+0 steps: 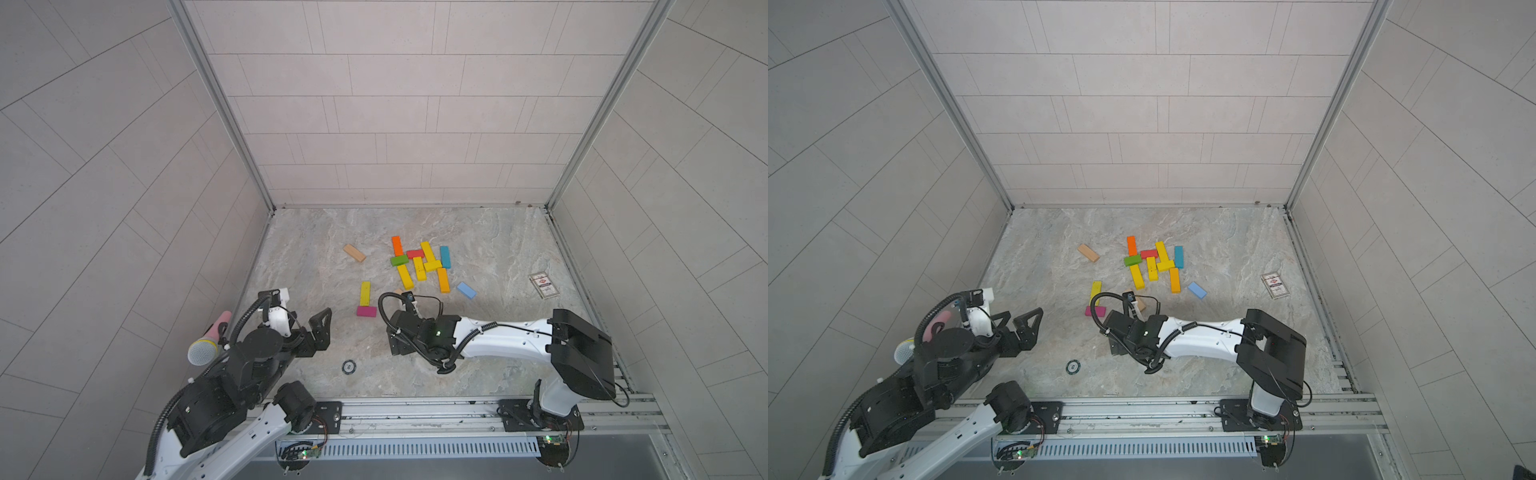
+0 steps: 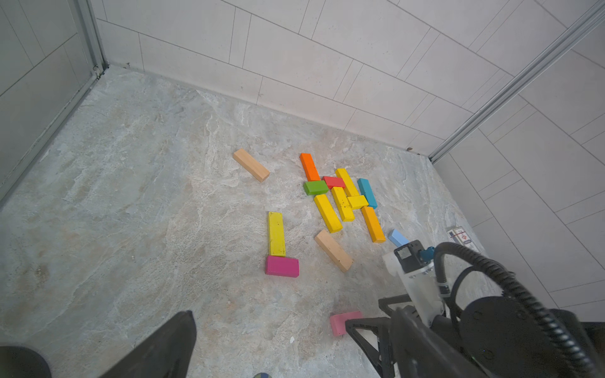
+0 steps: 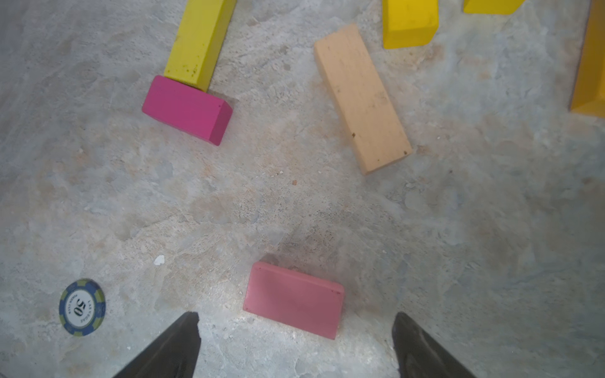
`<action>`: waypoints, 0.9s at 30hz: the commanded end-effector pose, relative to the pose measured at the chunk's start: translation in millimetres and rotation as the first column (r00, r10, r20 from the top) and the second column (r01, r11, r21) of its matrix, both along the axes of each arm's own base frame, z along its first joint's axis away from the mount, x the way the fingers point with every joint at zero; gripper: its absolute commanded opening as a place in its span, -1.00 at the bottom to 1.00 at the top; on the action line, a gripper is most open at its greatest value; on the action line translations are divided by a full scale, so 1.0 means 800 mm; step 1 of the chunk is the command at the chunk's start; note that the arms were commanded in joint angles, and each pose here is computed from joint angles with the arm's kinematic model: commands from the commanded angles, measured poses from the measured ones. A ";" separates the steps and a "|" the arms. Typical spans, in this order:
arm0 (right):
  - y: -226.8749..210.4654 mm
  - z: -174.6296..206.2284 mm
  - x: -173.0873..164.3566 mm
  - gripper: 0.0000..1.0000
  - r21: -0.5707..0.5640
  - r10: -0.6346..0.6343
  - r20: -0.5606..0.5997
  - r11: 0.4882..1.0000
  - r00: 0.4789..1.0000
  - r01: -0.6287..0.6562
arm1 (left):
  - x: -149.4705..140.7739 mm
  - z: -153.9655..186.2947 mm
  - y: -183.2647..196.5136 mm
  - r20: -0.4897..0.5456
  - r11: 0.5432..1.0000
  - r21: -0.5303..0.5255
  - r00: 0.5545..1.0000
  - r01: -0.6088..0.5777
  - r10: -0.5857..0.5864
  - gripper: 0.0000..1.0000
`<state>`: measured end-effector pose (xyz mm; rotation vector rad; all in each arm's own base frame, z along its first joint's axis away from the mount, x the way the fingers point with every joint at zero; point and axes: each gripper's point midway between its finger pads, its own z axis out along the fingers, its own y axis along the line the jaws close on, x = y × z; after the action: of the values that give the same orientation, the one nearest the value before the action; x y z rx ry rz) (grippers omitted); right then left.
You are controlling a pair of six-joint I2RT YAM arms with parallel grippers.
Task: Assemble the letter h with building blocks
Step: Place the building block at the center of the board, then pick up the building block from the center of the board.
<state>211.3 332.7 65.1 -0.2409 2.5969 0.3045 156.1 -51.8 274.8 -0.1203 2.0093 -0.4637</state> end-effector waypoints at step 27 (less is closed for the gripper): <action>0.011 -0.053 0.002 0.40 -0.068 -0.112 -0.046 0.992 0.993 0.109 | -0.011 0.009 0.026 0.050 0.999 0.022 0.998 -0.041 0.039 1.00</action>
<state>210.6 345.3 26.0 -0.1483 2.6608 0.2260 149.2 -37.3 284.2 -0.1391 1.9589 -0.4484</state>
